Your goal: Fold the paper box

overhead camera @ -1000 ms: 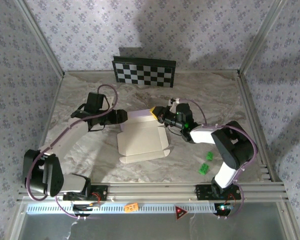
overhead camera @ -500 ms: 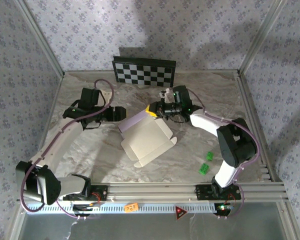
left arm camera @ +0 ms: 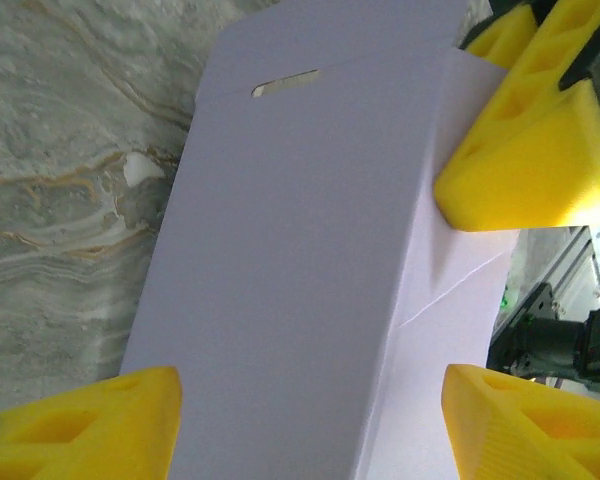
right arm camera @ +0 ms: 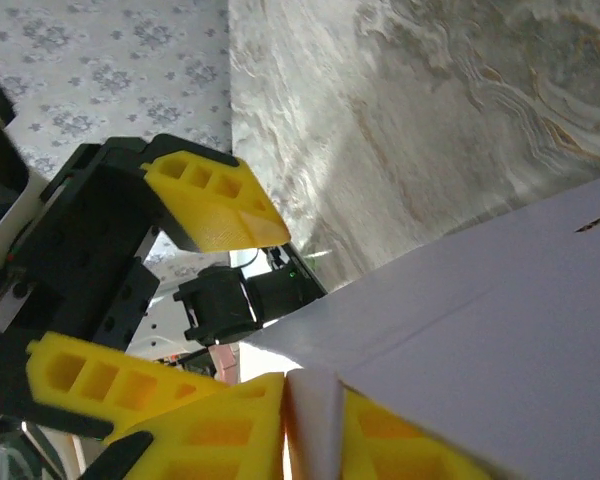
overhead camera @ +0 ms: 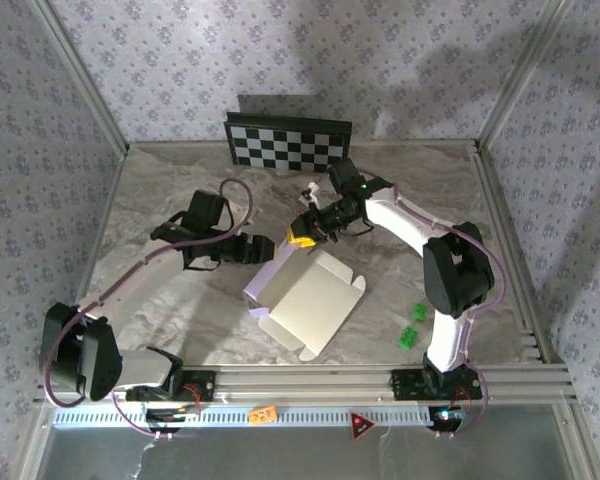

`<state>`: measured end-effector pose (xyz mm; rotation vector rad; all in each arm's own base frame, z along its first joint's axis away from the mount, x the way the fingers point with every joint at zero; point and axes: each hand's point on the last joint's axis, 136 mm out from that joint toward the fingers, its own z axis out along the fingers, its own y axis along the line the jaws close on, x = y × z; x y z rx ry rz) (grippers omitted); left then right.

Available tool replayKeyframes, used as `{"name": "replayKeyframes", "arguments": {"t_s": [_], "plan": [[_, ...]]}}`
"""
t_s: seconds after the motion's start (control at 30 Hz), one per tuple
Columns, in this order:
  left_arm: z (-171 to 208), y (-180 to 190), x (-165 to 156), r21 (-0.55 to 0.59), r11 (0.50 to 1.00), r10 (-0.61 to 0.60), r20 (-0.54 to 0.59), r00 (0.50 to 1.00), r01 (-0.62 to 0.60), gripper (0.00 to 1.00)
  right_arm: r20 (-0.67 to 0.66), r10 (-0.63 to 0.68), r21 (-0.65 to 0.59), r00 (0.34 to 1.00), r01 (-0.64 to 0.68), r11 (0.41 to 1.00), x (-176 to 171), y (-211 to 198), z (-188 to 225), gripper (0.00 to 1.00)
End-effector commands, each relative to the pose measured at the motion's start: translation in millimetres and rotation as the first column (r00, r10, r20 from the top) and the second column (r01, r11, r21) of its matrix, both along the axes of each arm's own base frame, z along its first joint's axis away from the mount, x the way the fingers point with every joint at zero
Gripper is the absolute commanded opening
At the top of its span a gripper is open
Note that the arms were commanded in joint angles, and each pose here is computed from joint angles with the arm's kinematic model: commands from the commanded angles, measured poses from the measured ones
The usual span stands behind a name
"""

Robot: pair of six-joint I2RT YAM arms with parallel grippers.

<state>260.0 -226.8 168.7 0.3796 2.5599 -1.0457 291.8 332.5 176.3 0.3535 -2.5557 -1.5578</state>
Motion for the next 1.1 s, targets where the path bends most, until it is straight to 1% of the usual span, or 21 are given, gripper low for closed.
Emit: {"name": "replayKeyframes", "arguments": {"t_s": [0.0, 0.1, 0.17, 0.27, 0.4, 0.53, 0.6, 0.73, 0.9, 1.0, 1.07], "plan": [[4.2, 2.9, 4.7, 0.020, 0.999, 0.024, 0.032, 0.999, -0.025, 0.69, -0.035, 0.015, -0.064, 0.999, -0.018, 0.998, -5.2, -4.7, -17.9, 0.18], [10.7, 15.0, 5.4, 0.070, 0.996, 0.050, 0.092, 0.994, -0.056, 0.69, -0.023, -0.048, -0.107, 0.999, 0.045, 0.993, 8.1, -9.9, -26.3, 0.19], [15.7, 25.6, 6.7, 0.106, 0.990, 0.079, 0.139, 0.987, -0.094, 0.69, 0.002, -0.112, -0.137, 0.994, 0.111, 0.984, 19.2, -15.9, -29.6, 0.19], [21.3, 31.9, 5.3, 0.115, 0.986, 0.099, 0.171, 0.980, -0.119, 0.70, 0.060, -0.185, -0.131, 0.981, 0.191, 0.973, 31.0, -21.6, -23.5, 0.19], [11.0, 31.4, 3.3, 0.115, 0.985, 0.114, 0.131, 0.985, -0.130, 0.70, 0.102, -0.266, -0.137, 0.959, 0.278, 0.951, 35.4, -26.5, -22.8, 0.19], [-6.4, 37.1, 0.8, 0.180, 0.973, 0.134, 0.071, 0.988, -0.145, 0.68, 0.134, -0.361, -0.147, 0.923, 0.379, 0.913, 36.5, -35.7, -31.6, 0.19], [-5.7, 36.0, -0.4, 0.178, 0.973, 0.132, 0.075, 0.988, -0.143, 0.68, 0.147, -0.422, -0.150, 0.894, 0.442, 0.884, 37.4, -45.1, -37.3, 0.19], [2.5, 35.0, -1.7, 0.157, 0.977, 0.131, 0.109, 0.985, -0.148, 0.68, 0.196, -0.534, -0.094, 0.822, 0.558, 0.824, 45.3, -56.9, -29.6, 0.17], [2.6, 46.8, -3.2, 0.188, 0.965, 0.158, 0.152, 0.976, -0.185, 0.68, 0.220, -0.598, -0.051, 0.771, 0.621, 0.782, 50.4, -63.8, -27.0, 0.16], [-1.8, 55.2, -4.1, 0.194, 0.955, 0.192, 0.176, 0.966, -0.225, 0.68, 0.216, -0.603, -0.042, 0.768, 0.624, 0.780, 50.5, -63.1, -28.3, 0.16], [-8.7, 61.0, -4.0, 0.182, 0.945, 0.242, 0.169, 0.955, -0.272, 0.68, 0.216, -0.602, -0.041, 0.769, 0.623, 0.781, 50.4, -63.1, -28.1, 0.16]]}}
